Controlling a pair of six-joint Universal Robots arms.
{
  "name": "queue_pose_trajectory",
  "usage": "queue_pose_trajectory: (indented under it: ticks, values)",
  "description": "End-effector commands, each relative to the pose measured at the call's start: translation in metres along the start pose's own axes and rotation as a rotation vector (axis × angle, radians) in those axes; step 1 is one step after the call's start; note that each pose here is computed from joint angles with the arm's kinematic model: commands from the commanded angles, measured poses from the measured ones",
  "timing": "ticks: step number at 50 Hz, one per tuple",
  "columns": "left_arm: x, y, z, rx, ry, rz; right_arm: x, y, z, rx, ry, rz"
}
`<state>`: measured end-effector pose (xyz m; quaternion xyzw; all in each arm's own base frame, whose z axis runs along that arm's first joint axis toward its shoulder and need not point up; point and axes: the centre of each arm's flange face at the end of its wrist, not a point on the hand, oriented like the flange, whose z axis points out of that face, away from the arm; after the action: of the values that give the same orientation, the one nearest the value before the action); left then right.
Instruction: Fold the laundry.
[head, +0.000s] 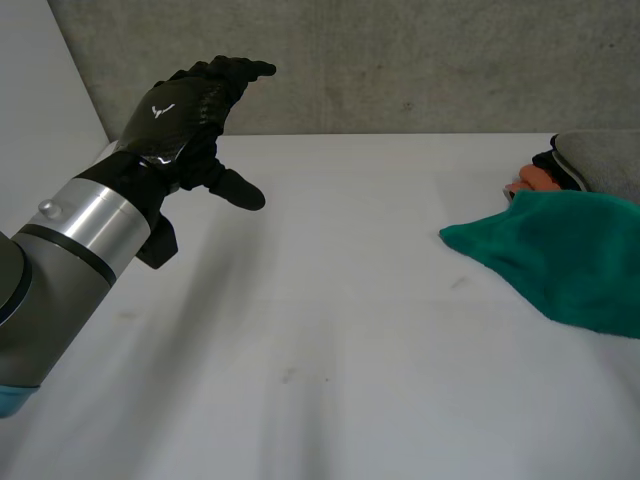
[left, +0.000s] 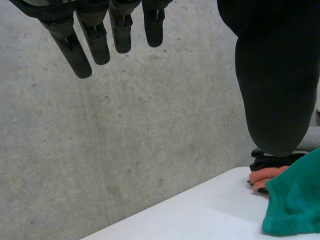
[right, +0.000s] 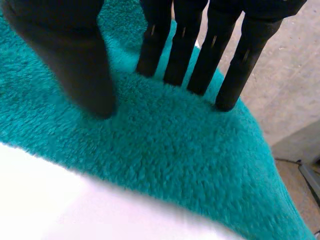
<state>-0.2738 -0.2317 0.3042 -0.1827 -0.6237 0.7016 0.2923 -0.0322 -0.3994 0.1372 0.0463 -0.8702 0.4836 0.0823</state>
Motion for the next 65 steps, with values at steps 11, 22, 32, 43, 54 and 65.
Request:
queue_pose_trajectory:
  ticks: [11, 22, 32, 43, 54, 65]
  values:
    - [0.001, -0.015, 0.000, 0.047, 0.004, 0.010, -0.110, -0.115, -0.106, 0.456, -0.176, -0.229]
    - [-0.014, -0.046, -0.004, 0.148, -0.045, 0.039, -0.278, -0.134, -0.216, 0.635, -0.680, -0.276]
    - [-0.025, -0.046, -0.010, 0.148, -0.087, 0.046, -0.391, -0.041, -0.241, 0.460, -1.007, -0.419]
    - [-0.030, -0.021, -0.009, 0.062, -0.105, 0.032, -0.345, -0.063, -0.204, 0.416, -0.725, -0.375]
    - [-0.007, 0.037, -0.011, -0.124, -0.037, 0.030, -0.284, -0.062, -0.174, 0.286, -0.570, -0.469]
    - [0.041, 0.140, 0.020, -0.343, 0.095, 0.326, -0.302, -0.028, -0.127, 0.255, -0.578, -0.516]
